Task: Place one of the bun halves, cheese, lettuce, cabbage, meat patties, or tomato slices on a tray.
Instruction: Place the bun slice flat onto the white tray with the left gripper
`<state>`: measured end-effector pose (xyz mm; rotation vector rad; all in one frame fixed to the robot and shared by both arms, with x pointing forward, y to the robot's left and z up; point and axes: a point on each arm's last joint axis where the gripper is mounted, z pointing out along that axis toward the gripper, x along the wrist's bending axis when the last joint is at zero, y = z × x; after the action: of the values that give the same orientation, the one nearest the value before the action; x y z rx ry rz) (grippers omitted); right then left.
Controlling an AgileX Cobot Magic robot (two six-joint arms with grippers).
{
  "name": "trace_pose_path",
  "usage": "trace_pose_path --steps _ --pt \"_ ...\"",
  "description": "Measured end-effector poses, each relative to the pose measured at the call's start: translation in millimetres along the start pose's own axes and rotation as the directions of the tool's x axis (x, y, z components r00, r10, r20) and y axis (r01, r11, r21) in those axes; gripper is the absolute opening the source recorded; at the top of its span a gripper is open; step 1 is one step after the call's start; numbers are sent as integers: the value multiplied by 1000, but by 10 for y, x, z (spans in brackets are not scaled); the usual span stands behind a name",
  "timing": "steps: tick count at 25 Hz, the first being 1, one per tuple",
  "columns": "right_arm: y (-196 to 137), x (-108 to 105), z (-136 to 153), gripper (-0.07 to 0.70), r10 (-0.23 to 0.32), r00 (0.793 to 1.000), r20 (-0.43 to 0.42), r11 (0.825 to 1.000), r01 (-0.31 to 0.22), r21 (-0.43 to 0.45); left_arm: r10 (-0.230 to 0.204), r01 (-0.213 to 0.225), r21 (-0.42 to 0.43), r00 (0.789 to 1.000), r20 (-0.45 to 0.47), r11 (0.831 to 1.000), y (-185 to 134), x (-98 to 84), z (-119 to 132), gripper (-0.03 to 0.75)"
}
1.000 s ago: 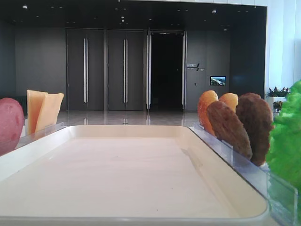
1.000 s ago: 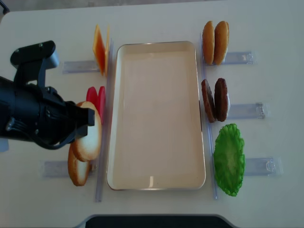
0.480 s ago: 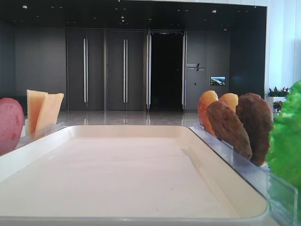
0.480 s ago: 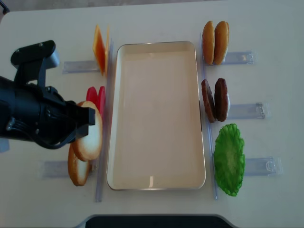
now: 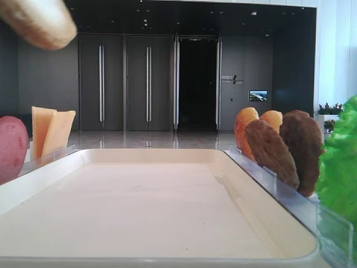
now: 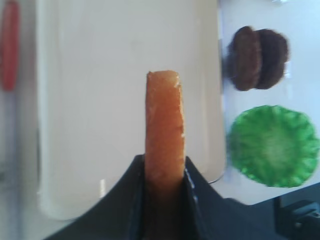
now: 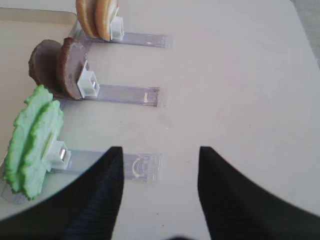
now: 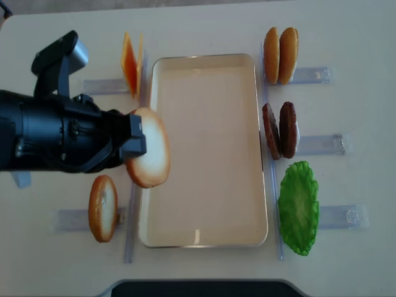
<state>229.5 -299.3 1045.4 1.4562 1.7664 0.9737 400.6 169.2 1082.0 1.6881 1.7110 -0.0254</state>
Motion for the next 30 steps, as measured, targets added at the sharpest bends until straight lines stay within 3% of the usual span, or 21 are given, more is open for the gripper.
trace_pose_path --steps 4,8,10,16,22,30 --pt "0 -1 0 358 0 1000 1 1000 0 0 -31 36 -41 991 128 999 -17 -52 99 120" --pt "0 -1 0 358 0 1000 1 1000 0 0 -70 69 11 983 172 998 -98 -27 323 120" --pt "0 -1 0 358 0 1000 1 1000 0 0 -70 65 29 976 206 997 -109 -49 416 120" --pt "0 -1 0 358 0 1000 1 1000 0 0 -103 94 45 935 340 995 -65 -167 688 120" --pt "0 -1 0 358 0 1000 1 1000 0 0 -134 120 60 916 379 991 -47 -182 966 120" --pt "0 -1 0 358 0 1000 1 1000 0 0 -115 106 44 913 391 993 -37 -189 980 120"
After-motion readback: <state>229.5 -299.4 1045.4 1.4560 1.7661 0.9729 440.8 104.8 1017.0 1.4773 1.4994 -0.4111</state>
